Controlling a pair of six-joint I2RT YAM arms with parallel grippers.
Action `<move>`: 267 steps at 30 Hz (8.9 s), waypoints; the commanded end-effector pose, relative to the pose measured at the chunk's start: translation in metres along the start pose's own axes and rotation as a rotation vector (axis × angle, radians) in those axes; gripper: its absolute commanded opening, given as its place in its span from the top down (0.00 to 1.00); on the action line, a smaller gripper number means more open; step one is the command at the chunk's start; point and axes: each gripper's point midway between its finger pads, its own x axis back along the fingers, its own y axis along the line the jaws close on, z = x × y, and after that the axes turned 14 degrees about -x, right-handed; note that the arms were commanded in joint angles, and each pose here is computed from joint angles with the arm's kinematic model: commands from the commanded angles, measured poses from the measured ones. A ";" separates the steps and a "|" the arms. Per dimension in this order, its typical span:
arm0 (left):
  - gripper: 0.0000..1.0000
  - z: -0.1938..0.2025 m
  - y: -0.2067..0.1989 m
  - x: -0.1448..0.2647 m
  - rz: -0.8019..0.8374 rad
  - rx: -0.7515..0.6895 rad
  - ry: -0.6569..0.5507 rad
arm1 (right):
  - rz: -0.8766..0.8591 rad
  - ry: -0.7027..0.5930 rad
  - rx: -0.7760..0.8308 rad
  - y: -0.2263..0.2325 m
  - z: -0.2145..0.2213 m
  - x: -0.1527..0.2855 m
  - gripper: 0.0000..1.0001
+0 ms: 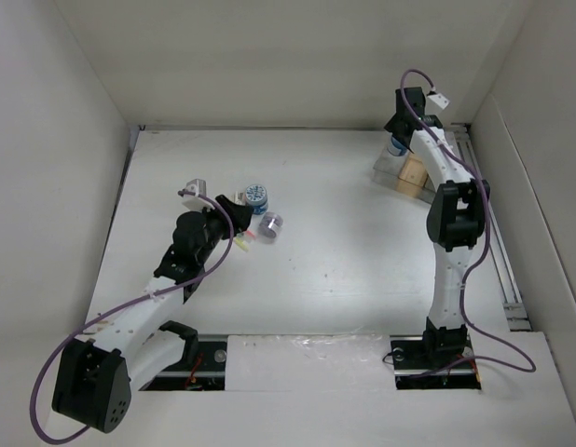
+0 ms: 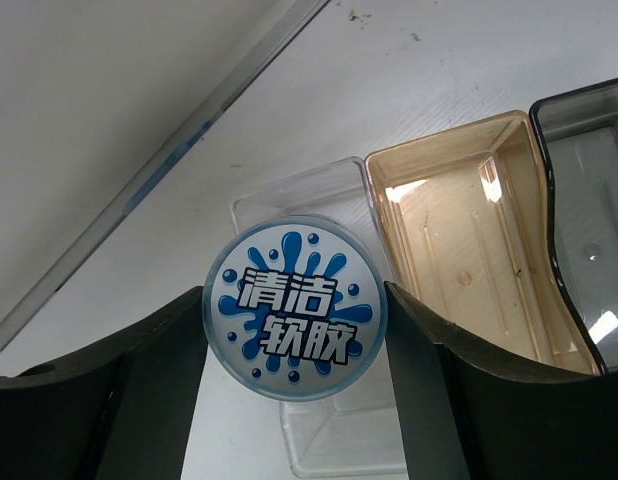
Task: Sort the stationery into containers
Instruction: Place the stationery in the storage box, then pick up the stationery from the center of the board, then place the stationery in the storage box, then pick up the stationery from the center of the board.
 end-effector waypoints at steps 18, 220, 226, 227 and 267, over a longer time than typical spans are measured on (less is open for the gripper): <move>0.47 -0.018 -0.009 -0.001 0.033 -0.014 -0.062 | 0.006 -0.130 0.019 0.010 -0.014 -0.020 0.43; 0.33 0.104 0.006 -0.086 -0.140 -0.384 0.406 | -0.615 0.634 0.070 0.024 0.217 0.242 0.01; 0.37 0.108 0.007 -0.089 -0.144 -0.386 0.417 | -0.638 0.662 0.071 0.024 0.219 0.249 0.00; 0.39 0.108 0.007 -0.089 -0.144 -0.386 0.417 | -0.635 0.665 0.063 0.023 0.220 0.248 0.00; 0.65 0.051 -0.133 0.010 0.657 -0.364 0.076 | -0.920 1.074 0.188 -0.013 0.238 0.352 0.00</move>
